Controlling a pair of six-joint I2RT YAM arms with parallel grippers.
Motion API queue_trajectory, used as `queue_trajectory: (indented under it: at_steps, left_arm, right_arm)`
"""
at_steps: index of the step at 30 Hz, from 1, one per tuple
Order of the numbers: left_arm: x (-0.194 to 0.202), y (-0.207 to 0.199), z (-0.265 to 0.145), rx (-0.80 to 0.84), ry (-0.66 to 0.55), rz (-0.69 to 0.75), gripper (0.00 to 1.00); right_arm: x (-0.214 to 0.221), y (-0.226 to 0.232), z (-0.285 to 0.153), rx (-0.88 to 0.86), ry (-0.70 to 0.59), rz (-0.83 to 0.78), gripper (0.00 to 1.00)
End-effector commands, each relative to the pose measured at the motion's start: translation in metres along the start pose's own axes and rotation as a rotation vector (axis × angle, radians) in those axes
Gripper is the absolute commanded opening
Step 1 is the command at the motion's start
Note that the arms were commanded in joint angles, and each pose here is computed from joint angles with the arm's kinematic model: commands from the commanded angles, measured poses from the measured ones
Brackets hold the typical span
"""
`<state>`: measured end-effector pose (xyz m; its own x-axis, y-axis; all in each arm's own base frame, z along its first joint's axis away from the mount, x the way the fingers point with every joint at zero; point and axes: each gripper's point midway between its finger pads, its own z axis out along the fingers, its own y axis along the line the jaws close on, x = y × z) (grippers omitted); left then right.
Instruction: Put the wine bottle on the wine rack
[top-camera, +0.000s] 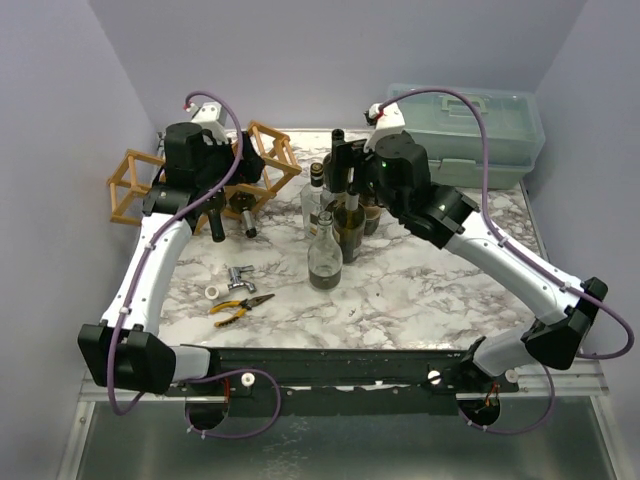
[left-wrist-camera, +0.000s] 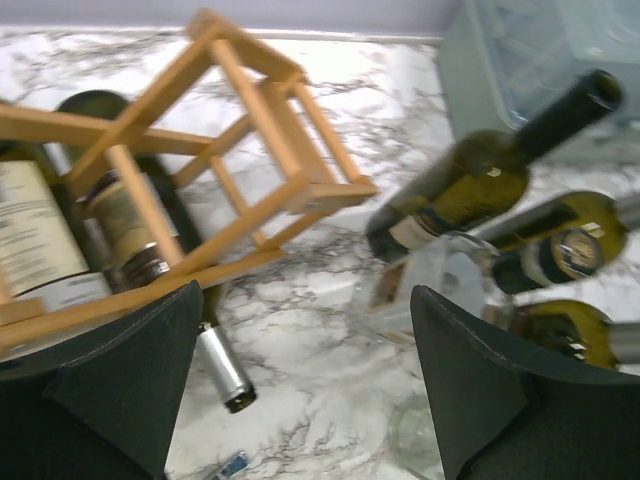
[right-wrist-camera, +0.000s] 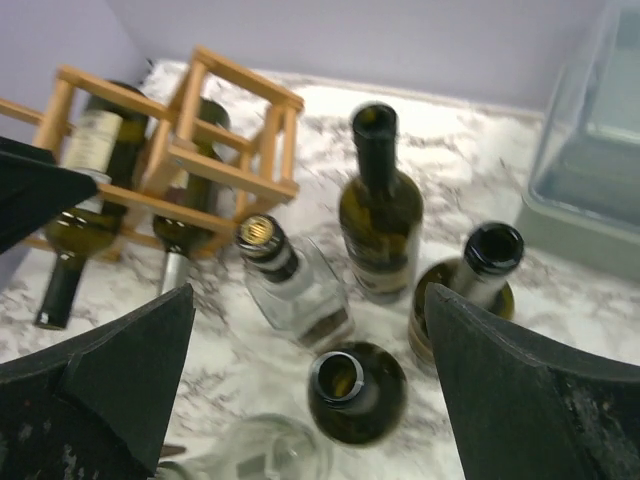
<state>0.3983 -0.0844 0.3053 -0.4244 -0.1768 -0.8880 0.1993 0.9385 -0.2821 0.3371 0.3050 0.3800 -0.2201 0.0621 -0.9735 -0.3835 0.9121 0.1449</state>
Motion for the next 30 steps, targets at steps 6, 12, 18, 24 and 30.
queue_trajectory:
  at_steps: [6,12,18,24,30]
  left_arm:
    - [-0.001,-0.082,-0.019,0.296,-0.052,0.111,0.86]
    - [0.001,-0.101,-0.027,0.357,-0.073,0.128,0.86]
    - [0.001,-0.102,-0.028,0.343,-0.085,0.141,0.86]
    - [0.002,-0.103,-0.028,0.341,-0.080,0.120,0.86]
    - [0.002,-0.105,-0.026,0.343,-0.071,0.094,0.86]
  right_arm:
    - [0.072,-0.041,0.003,0.051,0.252,0.002,0.95]
    - [0.108,-0.044,0.025,0.065,0.283,-0.013,0.86]
    - [0.129,-0.057,0.039,0.137,0.263,-0.027,0.74]
    - [0.133,-0.068,0.037,0.176,0.204,-0.022,0.29]
    - [0.108,-0.091,0.008,0.253,0.117,-0.019,0.19]
